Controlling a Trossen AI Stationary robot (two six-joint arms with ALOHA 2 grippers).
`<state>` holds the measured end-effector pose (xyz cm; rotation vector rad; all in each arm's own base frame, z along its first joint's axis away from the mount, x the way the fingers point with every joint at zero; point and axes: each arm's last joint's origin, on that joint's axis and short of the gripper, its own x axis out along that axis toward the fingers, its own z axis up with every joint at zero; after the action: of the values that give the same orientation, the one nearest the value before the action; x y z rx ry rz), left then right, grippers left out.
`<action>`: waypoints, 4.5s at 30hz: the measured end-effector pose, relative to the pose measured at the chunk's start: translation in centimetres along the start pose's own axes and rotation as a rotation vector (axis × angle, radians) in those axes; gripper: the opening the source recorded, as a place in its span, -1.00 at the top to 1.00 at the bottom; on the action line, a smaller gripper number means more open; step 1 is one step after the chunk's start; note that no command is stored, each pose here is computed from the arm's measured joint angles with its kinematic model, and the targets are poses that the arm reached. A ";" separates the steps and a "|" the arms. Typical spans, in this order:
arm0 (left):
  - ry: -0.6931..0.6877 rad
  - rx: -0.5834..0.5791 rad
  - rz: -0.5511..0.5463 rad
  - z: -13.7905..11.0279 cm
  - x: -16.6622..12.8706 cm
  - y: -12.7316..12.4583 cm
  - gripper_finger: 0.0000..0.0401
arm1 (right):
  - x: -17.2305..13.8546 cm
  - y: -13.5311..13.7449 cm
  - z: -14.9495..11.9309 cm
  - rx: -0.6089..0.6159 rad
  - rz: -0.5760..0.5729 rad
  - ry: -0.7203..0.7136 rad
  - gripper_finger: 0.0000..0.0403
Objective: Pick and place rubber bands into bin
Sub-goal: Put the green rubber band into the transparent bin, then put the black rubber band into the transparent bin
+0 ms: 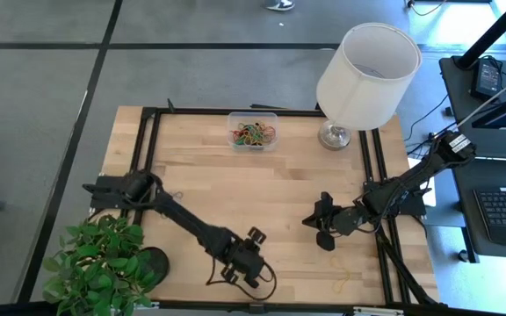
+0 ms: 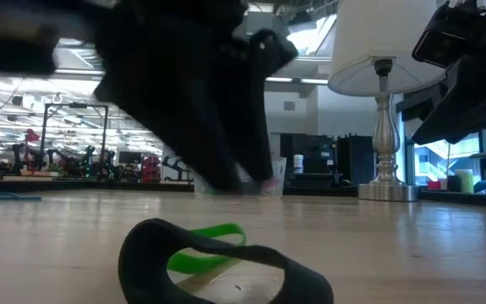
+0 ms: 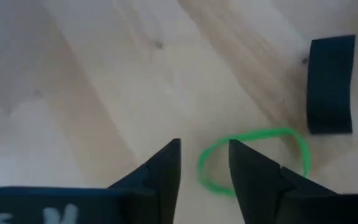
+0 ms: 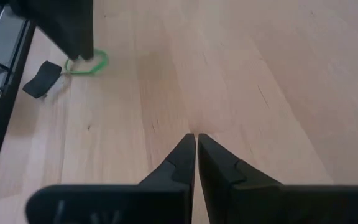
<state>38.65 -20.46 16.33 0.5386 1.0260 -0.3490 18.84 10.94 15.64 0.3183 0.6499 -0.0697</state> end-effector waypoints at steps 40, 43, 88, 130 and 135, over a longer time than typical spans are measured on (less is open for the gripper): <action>0.121 -0.541 0.370 -12.7 -11.3 27.5 0.99 | 0.0 0.0 0.1 0.013 -0.003 -0.014 0.88; 0.153 -0.636 0.393 -16.0 -11.1 30.3 0.99 | 0.0 0.0 0.1 0.013 -0.018 -0.027 0.88; -0.037 -0.755 0.322 -15.8 -12.2 18.2 0.98 | 1.7 0.0 -1.1 0.009 -0.058 0.015 0.88; -0.370 -0.683 0.336 -24.5 -6.5 3.1 1.00 | 17.3 15.1 11.2 -0.489 0.135 0.412 0.24; -0.375 -0.686 0.334 -24.5 -6.5 3.1 0.99 | 19.4 15.6 9.1 -0.497 0.154 0.449 0.03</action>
<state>19.77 -3.68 12.88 0.0110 0.6174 0.2004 42.06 23.57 14.93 -0.1049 1.0563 0.3161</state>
